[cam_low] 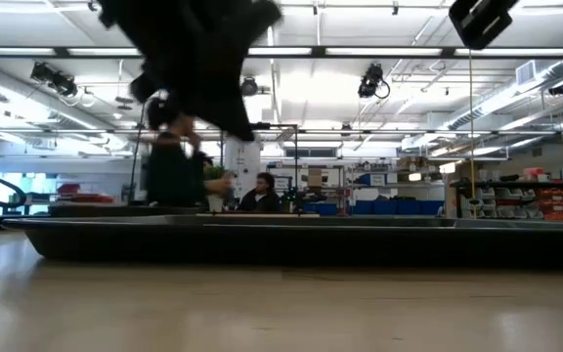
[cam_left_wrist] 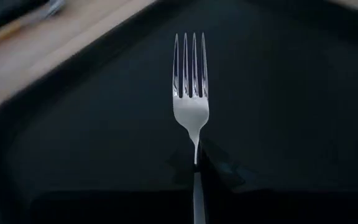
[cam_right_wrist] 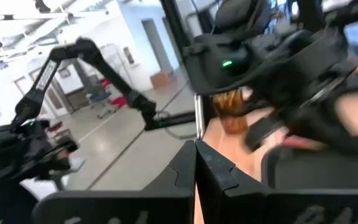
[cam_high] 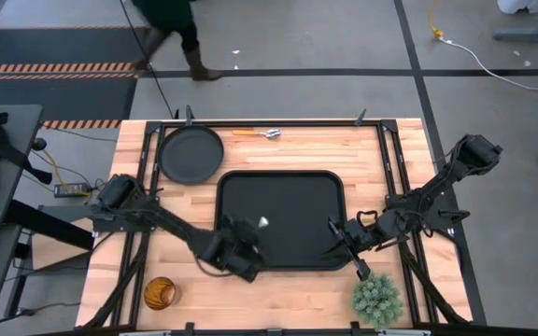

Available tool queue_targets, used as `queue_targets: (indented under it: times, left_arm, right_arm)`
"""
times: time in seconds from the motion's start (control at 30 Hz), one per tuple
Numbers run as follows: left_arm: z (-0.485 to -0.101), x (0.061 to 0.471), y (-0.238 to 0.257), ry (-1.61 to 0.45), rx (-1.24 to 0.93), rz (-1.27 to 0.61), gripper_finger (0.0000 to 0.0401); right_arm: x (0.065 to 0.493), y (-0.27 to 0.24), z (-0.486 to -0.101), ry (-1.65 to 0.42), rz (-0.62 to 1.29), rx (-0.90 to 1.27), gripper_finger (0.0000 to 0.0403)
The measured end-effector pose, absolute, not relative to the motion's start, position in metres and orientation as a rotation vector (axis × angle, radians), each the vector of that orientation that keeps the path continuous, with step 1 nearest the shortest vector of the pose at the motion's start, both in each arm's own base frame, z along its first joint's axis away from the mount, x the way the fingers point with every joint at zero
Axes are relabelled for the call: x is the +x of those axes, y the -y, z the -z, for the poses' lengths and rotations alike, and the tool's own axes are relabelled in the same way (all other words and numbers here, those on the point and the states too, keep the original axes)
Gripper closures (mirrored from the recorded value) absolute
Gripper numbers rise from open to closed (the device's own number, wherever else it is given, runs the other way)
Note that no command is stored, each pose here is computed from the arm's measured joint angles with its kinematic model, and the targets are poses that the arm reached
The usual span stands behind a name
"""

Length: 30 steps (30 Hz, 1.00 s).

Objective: Pick and place plate/cup/fork/spoon on tray
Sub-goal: Put the orange fork on the black tray

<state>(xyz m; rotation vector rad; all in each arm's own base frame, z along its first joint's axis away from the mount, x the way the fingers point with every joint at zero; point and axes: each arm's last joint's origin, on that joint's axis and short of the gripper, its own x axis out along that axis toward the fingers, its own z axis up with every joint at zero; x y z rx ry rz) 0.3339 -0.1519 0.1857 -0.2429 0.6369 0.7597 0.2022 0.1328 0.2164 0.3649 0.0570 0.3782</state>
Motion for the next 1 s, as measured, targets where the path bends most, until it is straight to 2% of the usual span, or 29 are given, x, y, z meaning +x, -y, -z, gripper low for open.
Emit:
queue_targets:
  times: [0.13,0.5,0.77,1.0]
  left_arm:
    - [-0.181,0.332,0.133,-0.618,-0.345,-0.911,0.0387]
    - [-0.174,0.329,0.116,-0.519,-0.497,-1.103,0.0387]
    - [-0.146,0.334,0.110,-0.536,-0.495,-1.188,0.0386]
    - [-0.123,0.329,0.108,-0.652,-0.514,-1.287,0.0386]
  right_arm:
    - [0.202,-0.133,-0.214,-0.093,-0.394,0.380,0.0393]
    - [0.202,-0.133,-0.214,-0.084,-0.385,0.382,0.0392]
    - [0.204,-0.130,-0.214,-0.085,-0.367,0.381,0.0392]
    - [0.204,-0.130,-0.214,-0.082,-0.366,0.382,0.0392]
